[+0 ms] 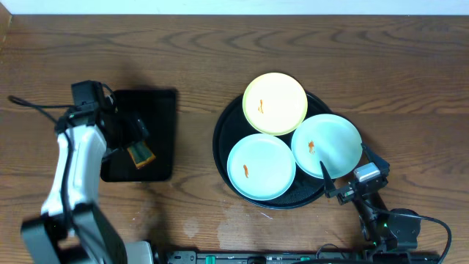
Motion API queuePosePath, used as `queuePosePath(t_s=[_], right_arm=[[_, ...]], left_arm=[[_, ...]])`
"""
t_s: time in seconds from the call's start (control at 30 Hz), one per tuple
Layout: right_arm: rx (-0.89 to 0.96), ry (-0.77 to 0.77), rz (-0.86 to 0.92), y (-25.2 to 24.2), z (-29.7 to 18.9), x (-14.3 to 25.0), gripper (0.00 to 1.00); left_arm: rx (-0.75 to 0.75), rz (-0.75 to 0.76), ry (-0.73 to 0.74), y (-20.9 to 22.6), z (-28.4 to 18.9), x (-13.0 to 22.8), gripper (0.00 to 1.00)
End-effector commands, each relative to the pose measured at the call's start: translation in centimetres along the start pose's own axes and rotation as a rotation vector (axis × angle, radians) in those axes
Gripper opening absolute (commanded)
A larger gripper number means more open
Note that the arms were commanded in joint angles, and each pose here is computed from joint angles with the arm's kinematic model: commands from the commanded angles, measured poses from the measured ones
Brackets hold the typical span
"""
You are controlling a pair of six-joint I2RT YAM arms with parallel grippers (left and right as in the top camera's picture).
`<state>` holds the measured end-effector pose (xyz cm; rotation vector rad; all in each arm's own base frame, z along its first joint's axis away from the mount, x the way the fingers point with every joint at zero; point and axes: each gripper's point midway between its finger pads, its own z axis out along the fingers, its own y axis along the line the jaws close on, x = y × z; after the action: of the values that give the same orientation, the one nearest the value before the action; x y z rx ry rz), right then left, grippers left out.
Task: Clean dirty plates on tray and stack at the side
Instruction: 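Reach the left gripper into the black tray and grasp the sponge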
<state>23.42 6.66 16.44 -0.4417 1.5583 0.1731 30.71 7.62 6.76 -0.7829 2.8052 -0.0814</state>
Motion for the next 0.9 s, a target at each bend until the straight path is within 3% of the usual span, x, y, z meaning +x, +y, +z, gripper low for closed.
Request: queuePosePath(t_s=[0.0, 0.07, 0.1, 0.53, 0.87], right_arm=[[0.002, 0.004, -0.005, -0.1, 0.0, 0.2, 0.99], [0.002, 0.004, -0.005, -0.1, 0.0, 0.2, 0.99], [0.002, 0.004, -0.005, -0.1, 0.0, 0.2, 0.99], [0.002, 0.004, -0.005, -0.1, 0.0, 0.2, 0.99], [0.002, 0.004, -0.005, -0.1, 0.0, 0.2, 0.99]], left_arm=[[-0.089, -0.069, 0.071, 1.6, 2.4, 0.7, 0.90], [-0.100, -0.071, 0.107, 1.8, 3.6, 1.1, 0.77], [-0.103, -0.071, 0.116, 1.8, 4.0, 1.2, 0.77], [-0.039, -0.076, 0.139, 0.7, 5.0, 1.5, 0.77], [-0.040, -0.076, 0.155, 0.8, 5.4, 1.9, 0.71]])
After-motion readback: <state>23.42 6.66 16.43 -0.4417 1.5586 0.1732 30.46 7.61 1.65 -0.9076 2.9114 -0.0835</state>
